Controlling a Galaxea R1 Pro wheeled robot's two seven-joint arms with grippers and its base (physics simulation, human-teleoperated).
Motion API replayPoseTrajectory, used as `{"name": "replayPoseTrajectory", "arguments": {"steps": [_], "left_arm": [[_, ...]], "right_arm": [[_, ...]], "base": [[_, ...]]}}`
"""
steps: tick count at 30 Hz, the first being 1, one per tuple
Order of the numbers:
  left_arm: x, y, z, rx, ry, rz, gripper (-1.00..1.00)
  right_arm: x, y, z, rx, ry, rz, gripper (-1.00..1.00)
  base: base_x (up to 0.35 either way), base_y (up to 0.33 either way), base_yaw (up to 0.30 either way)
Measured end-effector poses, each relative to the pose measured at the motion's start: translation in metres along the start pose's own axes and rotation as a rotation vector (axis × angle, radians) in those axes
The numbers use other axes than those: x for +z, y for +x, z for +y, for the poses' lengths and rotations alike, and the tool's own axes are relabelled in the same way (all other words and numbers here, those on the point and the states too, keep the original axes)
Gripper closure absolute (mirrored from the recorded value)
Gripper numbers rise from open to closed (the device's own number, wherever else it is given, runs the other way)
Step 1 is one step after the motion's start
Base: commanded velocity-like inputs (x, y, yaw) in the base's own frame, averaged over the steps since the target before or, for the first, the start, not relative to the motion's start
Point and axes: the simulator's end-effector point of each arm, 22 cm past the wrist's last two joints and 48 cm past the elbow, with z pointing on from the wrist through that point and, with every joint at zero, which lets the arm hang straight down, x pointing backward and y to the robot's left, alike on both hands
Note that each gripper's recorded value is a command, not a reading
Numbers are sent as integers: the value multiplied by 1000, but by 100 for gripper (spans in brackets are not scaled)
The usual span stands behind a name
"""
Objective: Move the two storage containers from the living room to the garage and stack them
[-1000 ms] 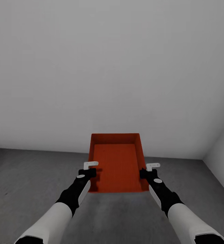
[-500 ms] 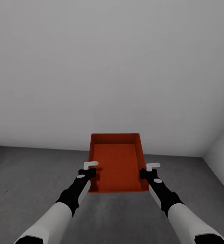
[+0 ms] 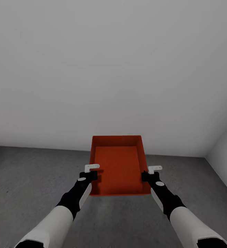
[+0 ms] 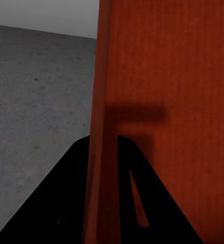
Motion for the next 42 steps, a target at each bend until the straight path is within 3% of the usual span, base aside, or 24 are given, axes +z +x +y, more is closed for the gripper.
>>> {"name": "replayPoseTrajectory", "arguments": {"steps": [42], "left_arm": [[19, 39, 2, 2, -5, 68, 100]], "right_arm": [[15, 42, 2, -2, -4, 68, 100]], "base": [[0, 0, 0]]}}
